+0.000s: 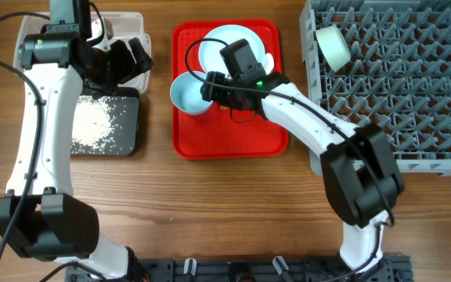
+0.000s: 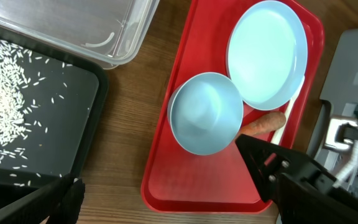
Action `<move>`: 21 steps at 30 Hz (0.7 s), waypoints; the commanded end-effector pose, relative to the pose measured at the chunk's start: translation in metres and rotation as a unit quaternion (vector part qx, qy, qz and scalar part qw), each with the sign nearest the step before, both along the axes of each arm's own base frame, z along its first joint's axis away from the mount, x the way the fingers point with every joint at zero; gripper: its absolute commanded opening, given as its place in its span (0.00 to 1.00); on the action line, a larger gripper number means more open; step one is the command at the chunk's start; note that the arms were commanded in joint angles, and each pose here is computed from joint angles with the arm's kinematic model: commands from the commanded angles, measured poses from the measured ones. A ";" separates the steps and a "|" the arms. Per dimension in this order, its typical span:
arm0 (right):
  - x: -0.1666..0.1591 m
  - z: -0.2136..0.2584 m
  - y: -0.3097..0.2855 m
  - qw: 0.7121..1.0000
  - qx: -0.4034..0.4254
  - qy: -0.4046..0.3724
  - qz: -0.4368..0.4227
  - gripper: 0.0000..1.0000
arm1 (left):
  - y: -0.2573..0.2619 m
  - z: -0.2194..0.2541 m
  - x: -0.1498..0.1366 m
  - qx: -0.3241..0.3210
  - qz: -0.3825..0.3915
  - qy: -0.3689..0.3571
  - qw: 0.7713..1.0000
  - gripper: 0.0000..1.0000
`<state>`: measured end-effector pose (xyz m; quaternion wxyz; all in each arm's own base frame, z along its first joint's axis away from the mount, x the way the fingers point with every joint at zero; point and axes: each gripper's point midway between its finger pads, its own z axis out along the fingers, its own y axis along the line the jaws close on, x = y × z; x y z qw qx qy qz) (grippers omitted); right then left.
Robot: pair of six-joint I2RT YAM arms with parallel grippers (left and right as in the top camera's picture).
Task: Sort waste into correct bins and load items into the dishwasher rack
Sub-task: 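Return the right gripper to the tray and grasp the light-blue bowl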
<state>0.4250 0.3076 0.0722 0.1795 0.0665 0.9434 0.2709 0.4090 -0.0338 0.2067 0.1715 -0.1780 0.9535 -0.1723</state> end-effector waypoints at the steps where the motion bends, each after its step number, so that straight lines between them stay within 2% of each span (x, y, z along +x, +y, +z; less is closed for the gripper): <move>1: 0.007 -0.018 -0.006 1.000 -0.016 0.004 -0.022 0.56 | 0.000 0.006 0.002 0.000 0.001 -0.008 1.000 1.00; 8: 0.007 -0.040 -0.006 0.999 -0.026 0.016 -0.022 0.43 | 0.000 0.006 0.002 0.000 0.001 -0.008 1.000 1.00; 14: 0.005 -0.059 -0.008 0.999 -0.035 0.031 -0.023 0.40 | 0.000 0.006 0.002 0.000 0.001 -0.008 1.000 1.00; 19: 0.006 -0.059 -0.007 0.999 -0.034 0.028 -0.022 0.29 | 0.000 0.006 0.002 0.000 0.001 -0.008 1.000 1.00; 21: 0.005 -0.058 -0.005 0.999 -0.028 0.030 -0.019 0.18 | 0.000 0.006 0.002 0.000 0.001 -0.008 1.000 1.00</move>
